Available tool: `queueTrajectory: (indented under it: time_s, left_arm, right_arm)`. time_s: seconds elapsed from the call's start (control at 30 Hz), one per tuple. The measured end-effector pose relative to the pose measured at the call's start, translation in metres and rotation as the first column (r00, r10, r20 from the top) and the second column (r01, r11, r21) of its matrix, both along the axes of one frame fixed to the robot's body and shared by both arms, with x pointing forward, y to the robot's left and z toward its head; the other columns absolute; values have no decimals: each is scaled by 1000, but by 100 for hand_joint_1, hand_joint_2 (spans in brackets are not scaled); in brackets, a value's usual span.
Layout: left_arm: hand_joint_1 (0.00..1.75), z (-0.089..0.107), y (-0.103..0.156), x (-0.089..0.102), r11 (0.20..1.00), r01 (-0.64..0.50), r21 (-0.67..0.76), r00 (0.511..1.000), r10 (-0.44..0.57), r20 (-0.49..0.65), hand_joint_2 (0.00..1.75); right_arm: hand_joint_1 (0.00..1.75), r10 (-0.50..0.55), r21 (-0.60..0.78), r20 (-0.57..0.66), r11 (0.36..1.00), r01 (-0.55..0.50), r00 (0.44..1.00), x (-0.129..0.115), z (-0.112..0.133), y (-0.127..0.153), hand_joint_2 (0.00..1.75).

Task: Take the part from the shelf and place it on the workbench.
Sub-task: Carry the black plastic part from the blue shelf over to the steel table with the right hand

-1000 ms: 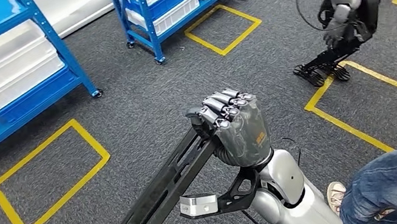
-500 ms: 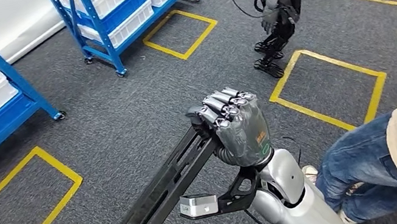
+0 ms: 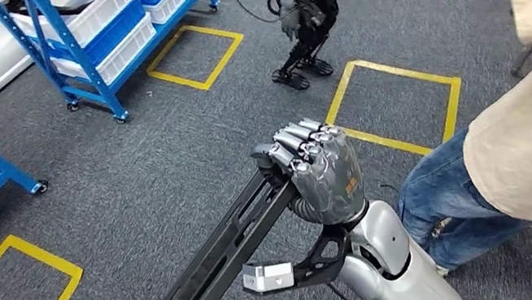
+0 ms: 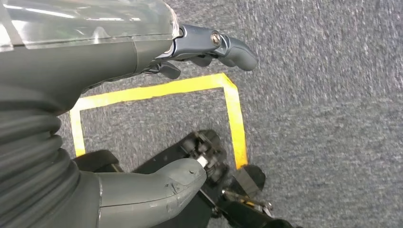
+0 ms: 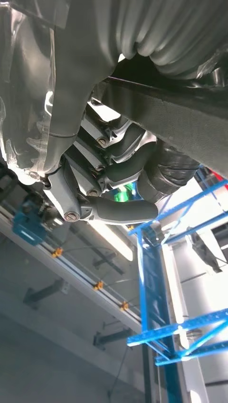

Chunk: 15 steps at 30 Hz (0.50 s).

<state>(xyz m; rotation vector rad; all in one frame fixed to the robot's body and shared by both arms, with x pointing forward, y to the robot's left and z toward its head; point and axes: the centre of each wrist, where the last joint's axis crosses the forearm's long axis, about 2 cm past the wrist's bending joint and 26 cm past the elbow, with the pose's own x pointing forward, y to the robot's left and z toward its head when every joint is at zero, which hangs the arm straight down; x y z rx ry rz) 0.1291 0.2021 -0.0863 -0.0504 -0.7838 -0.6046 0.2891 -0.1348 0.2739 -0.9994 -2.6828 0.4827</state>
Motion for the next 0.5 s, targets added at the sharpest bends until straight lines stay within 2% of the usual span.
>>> queueTrajectory:
  time_s: [0.5]
  left_arm:
    - [0,-1,1,-2,1000,-7,15,1000,7,5,175]
  right_arm:
    - [175,0,5,2,1000,0,1000,-1,1,0,175]
